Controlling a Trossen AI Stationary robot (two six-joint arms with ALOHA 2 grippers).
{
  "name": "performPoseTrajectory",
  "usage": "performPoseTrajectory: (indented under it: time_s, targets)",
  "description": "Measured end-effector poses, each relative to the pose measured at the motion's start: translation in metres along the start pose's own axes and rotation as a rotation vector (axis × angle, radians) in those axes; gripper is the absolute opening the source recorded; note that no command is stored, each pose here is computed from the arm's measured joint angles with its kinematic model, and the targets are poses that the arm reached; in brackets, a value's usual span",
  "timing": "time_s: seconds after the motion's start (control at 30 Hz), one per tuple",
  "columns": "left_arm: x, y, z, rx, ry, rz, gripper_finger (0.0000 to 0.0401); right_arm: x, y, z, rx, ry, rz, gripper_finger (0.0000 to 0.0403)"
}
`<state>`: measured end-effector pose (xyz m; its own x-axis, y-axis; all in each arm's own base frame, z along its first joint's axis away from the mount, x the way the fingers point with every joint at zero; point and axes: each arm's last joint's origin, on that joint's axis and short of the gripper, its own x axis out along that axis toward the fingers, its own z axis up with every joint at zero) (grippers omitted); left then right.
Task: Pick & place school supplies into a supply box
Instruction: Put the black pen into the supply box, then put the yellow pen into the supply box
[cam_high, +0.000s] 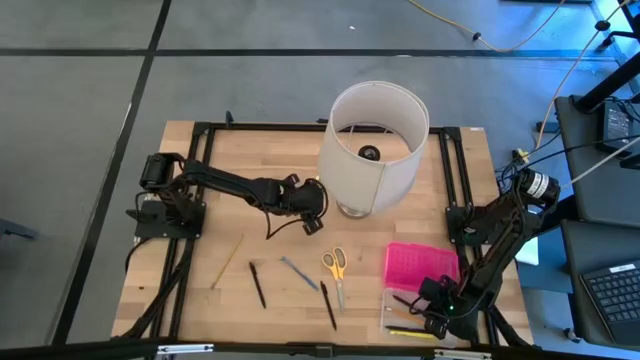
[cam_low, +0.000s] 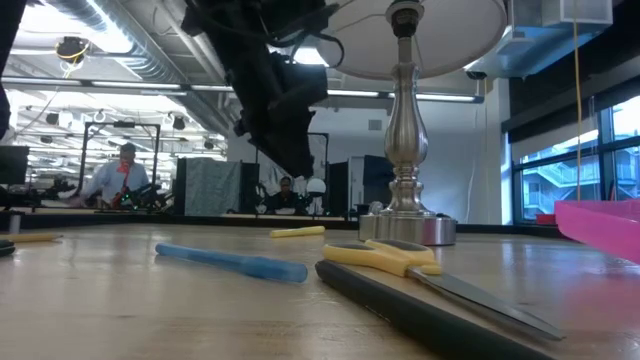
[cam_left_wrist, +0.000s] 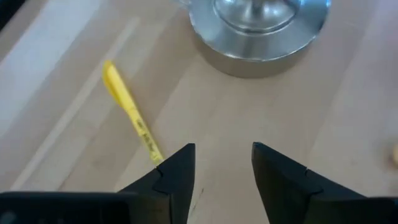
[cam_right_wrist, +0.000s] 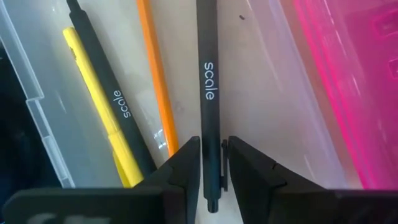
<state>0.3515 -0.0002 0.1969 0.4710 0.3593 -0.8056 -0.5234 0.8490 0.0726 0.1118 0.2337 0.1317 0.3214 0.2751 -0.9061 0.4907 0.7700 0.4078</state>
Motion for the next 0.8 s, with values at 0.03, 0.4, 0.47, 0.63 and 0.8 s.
performPoseTrajectory:
  time_s: [0.03,0.4,0.47,0.63,0.8]
  targets:
    - [0.001,0.0,-0.002,-0.009,0.004,0.022,0.0152,0.0,0.0,0.0,0.0,0.0,0.0,0.0089]
    - [0.026,0.029,0.008,-0.141,-0.021,0.181,0.015,-0.012,0.0,0.004,-0.001,-0.054,0.029,0.009]
    - [0.034,0.039,0.009,-0.161,0.002,0.204,0.015,-0.013,0.0,0.004,0.0,-0.057,0.032,0.009]
    - [0.066,0.061,0.012,-0.232,0.039,0.179,0.0144,-0.013,0.001,0.004,0.0,-0.057,0.035,0.009]
    - [0.099,0.076,0.012,-0.273,0.052,0.118,0.0144,-0.013,0.0,0.003,-0.003,-0.057,0.033,0.009]
